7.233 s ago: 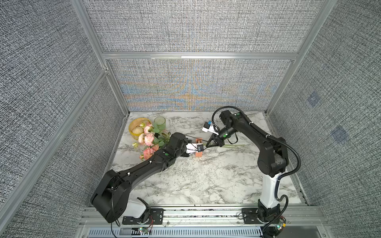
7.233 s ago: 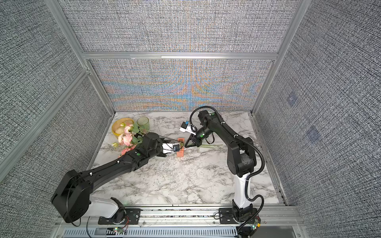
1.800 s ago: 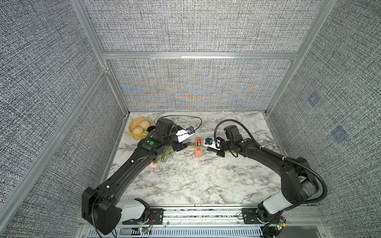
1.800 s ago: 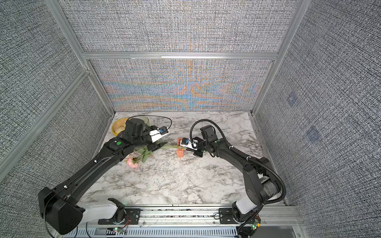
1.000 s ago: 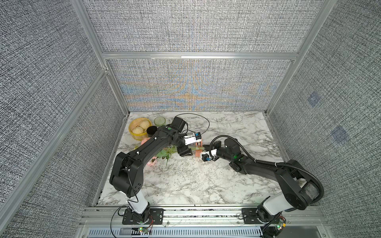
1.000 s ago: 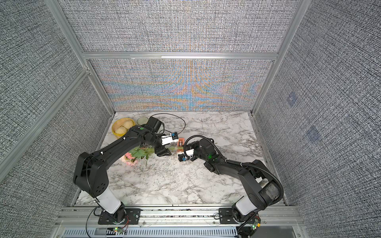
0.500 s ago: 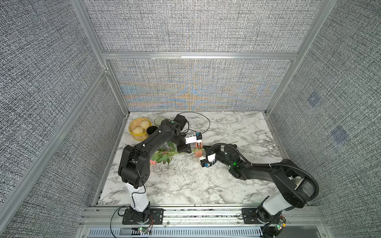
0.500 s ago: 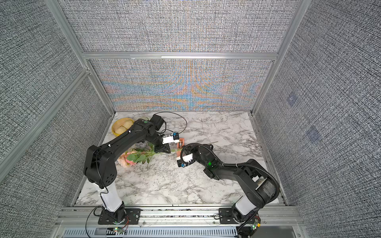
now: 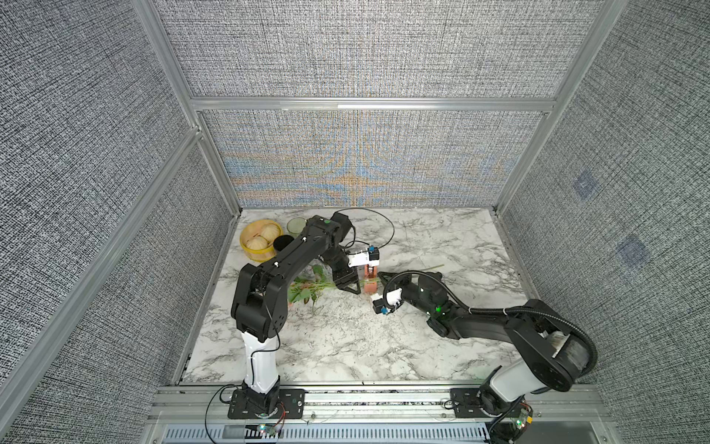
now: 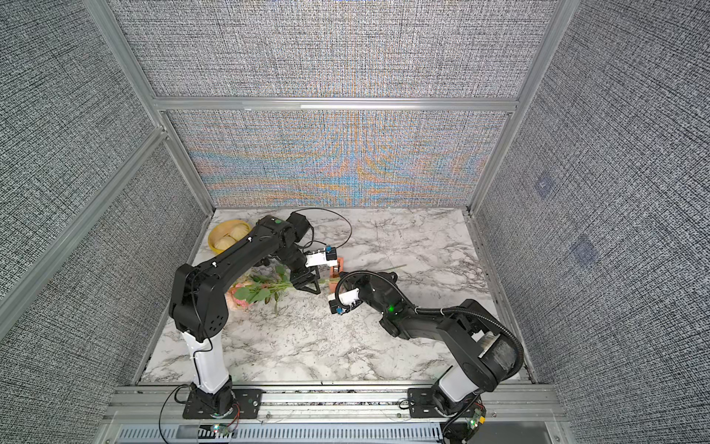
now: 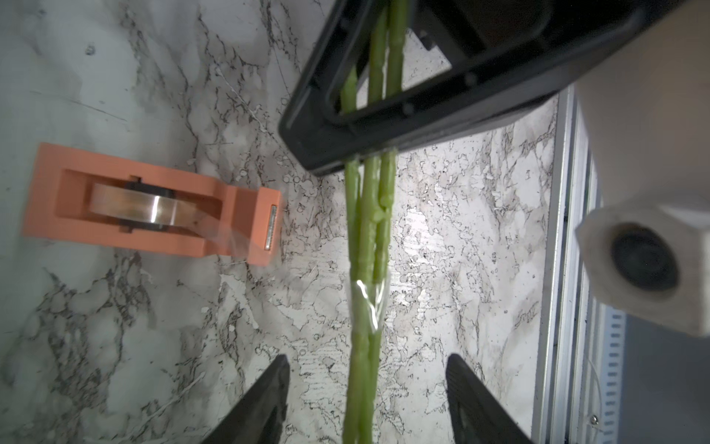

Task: Wrap bouquets with tape
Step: Wrap the tape around the bouquet.

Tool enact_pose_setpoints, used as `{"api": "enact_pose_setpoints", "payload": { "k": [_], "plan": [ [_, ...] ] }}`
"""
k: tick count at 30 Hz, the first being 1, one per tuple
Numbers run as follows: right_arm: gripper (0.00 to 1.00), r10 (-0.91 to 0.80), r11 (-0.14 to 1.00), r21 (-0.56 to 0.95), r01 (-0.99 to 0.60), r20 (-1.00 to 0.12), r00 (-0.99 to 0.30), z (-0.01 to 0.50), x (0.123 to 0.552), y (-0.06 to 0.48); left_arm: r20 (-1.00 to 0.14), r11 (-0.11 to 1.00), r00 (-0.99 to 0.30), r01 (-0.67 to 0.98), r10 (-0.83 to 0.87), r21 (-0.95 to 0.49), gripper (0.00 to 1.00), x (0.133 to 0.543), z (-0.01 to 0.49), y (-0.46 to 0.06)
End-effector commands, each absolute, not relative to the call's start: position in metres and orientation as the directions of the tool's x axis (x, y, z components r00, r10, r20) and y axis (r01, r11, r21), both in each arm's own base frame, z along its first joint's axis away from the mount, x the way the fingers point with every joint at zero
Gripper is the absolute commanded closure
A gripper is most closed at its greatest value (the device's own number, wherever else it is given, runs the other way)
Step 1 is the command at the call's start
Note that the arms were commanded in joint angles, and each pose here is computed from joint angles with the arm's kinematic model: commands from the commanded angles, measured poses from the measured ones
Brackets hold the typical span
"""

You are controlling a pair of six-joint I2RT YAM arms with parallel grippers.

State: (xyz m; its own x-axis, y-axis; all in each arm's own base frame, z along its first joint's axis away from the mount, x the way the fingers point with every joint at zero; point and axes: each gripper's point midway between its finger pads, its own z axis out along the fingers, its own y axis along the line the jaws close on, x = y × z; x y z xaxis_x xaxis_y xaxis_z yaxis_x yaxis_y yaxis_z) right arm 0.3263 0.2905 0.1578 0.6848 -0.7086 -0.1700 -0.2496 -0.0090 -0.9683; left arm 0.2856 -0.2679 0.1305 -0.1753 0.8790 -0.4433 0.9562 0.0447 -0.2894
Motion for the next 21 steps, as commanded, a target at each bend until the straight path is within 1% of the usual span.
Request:
{"api": "enact_pose_setpoints", "payload": {
  "k": [1,3,7,10,11,12,13,15,18,20,21],
  "plan": [
    [1.00,-0.709,0.076,-0.977,-0.200,-0.194,0.678,0.181,0.332,0.292,-0.447,-0.010,-0.156,0.937,0.881,-0.348,0.35,0.272,0.129,-0.267],
    [1.00,-0.709,0.084,-0.978,-0.193,-0.194,0.677,0.182,0.333,0.292,-0.445,-0.010,-0.148,0.943,0.883,-0.334,0.36,0.275,0.125,-0.267],
    [1.00,-0.700,0.069,-0.974,-0.214,-0.200,0.686,0.178,0.328,0.292,-0.457,-0.012,-0.113,0.965,0.882,-0.261,0.46,0.284,0.124,-0.265],
    [1.00,-0.707,0.060,-0.965,-0.254,-0.221,0.672,0.172,0.325,0.289,-0.470,-0.006,-0.090,0.980,0.878,-0.198,0.81,0.290,0.133,-0.265],
    [0.97,-0.713,0.073,-0.955,-0.288,-0.252,0.654,0.172,0.324,0.287,-0.468,0.000,-0.085,0.984,0.880,-0.178,0.93,0.292,0.135,-0.263],
    [0.91,-0.720,0.082,-0.942,-0.325,-0.282,0.634,0.172,0.323,0.285,-0.462,0.005,-0.082,0.986,0.883,-0.166,0.97,0.293,0.136,-0.261],
    [0.83,-0.727,0.075,-0.919,-0.387,-0.315,0.610,0.167,0.320,0.282,-0.456,0.011,-0.080,0.988,0.887,-0.151,1.00,0.295,0.138,-0.259],
    [0.70,-0.727,0.056,-0.867,-0.495,-0.375,0.576,0.158,0.307,0.279,-0.450,0.020,-0.077,0.991,0.890,-0.130,1.00,0.297,0.141,-0.257],
    [0.54,-0.705,0.088,-0.795,-0.600,-0.475,0.526,0.157,0.290,0.275,-0.457,0.029,-0.069,0.995,0.887,-0.093,1.00,0.300,0.147,-0.256],
    [0.44,-0.683,0.078,-0.684,-0.725,-0.567,0.461,0.156,0.268,0.273,-0.461,0.038,-0.056,0.998,0.886,-0.050,1.00,0.305,0.149,-0.256],
    [0.40,-0.667,0.076,-0.583,-0.809,-0.633,0.393,0.160,0.251,0.272,-0.465,0.043,-0.052,0.999,0.884,-0.030,1.00,0.306,0.151,-0.256]
  ]
}}
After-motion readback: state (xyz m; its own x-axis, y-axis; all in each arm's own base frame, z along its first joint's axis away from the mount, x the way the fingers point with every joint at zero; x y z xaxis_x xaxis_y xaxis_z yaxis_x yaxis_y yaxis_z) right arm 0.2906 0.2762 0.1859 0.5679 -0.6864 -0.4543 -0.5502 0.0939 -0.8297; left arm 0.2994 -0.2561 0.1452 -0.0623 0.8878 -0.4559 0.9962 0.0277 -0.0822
